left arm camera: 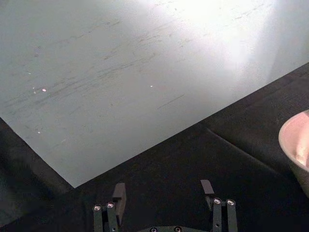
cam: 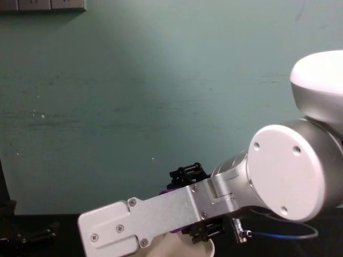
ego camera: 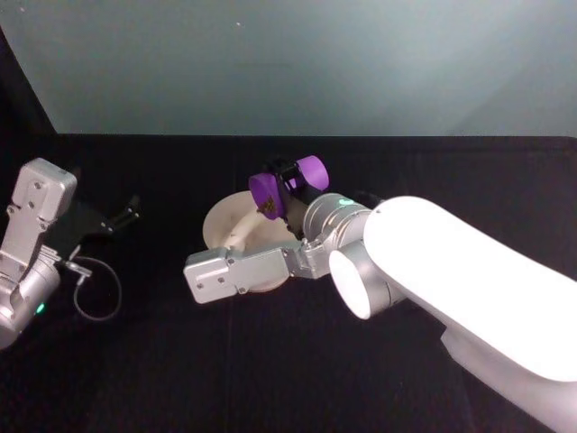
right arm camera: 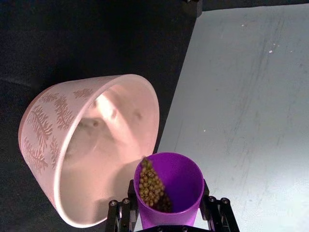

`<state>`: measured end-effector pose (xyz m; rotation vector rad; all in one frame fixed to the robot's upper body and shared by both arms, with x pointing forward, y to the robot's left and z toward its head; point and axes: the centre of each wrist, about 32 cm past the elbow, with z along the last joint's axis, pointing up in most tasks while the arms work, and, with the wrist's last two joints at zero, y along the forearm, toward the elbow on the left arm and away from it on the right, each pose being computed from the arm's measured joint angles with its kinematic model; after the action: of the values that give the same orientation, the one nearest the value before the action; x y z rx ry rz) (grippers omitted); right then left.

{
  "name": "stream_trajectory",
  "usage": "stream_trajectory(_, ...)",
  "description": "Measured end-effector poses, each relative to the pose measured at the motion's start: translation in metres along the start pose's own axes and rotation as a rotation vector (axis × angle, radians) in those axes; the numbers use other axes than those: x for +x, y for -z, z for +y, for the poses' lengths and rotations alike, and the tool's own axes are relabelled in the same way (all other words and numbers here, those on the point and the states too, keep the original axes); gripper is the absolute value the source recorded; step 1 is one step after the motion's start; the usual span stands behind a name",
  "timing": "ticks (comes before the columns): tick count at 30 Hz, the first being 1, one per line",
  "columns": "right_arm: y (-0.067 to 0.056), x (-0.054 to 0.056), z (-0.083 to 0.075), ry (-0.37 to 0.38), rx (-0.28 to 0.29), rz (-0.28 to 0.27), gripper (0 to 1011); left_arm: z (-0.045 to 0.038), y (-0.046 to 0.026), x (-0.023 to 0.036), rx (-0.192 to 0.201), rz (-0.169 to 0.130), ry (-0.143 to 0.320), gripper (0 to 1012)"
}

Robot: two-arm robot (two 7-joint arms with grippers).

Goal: Pick up the cup and pour the mung beans from the cup into the bowl.

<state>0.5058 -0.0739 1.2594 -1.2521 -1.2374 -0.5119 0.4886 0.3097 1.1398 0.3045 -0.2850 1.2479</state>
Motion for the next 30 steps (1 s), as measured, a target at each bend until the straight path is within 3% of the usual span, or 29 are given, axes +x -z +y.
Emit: stream_trajectory(30,-0.0066,0.0006,-0.0004,-0.008,-0.019,-0.04,723,0.0,0.0,0.0,0.0,0.0,0.0,1000)
